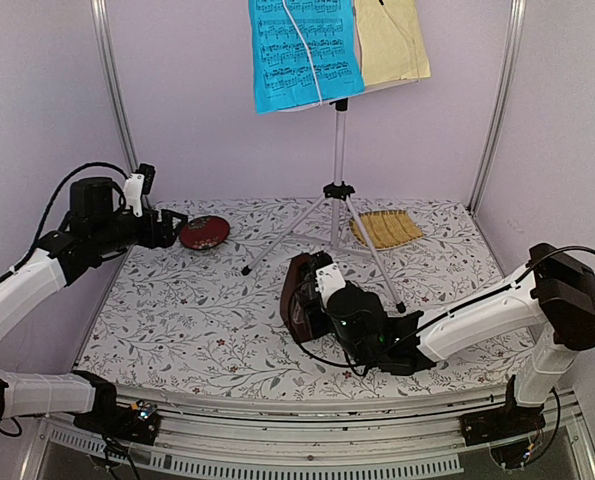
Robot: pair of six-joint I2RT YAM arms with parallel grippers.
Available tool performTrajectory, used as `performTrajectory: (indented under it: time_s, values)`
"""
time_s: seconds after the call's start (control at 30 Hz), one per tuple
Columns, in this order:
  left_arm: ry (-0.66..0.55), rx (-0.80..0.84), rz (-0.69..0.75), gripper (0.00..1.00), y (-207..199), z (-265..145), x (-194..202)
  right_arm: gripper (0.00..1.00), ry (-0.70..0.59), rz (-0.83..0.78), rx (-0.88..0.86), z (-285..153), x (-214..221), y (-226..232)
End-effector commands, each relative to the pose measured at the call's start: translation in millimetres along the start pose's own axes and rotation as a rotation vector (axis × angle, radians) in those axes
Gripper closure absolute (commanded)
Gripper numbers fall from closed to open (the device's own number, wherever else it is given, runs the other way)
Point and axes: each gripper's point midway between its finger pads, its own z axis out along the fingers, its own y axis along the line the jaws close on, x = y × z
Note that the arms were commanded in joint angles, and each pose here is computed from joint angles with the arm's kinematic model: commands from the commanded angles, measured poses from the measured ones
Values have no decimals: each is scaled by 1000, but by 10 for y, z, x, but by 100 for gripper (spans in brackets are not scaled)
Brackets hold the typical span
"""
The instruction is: Pack up the instrument practice props
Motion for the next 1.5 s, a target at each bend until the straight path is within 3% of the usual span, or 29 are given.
performTrajectory:
  time_s: [0.0, 1.0, 1.47]
  values:
    - [1, -2, -10, 11, 28, 27, 32, 50, -6, 4, 29, 22, -9, -4]
    - [4, 0, -10, 11, 25, 22, 43, 49, 86, -37, -25, 132, 196, -7]
    - [7, -2, -10, 11, 32, 32, 55, 43, 132, -25, -44, 245, 248, -29]
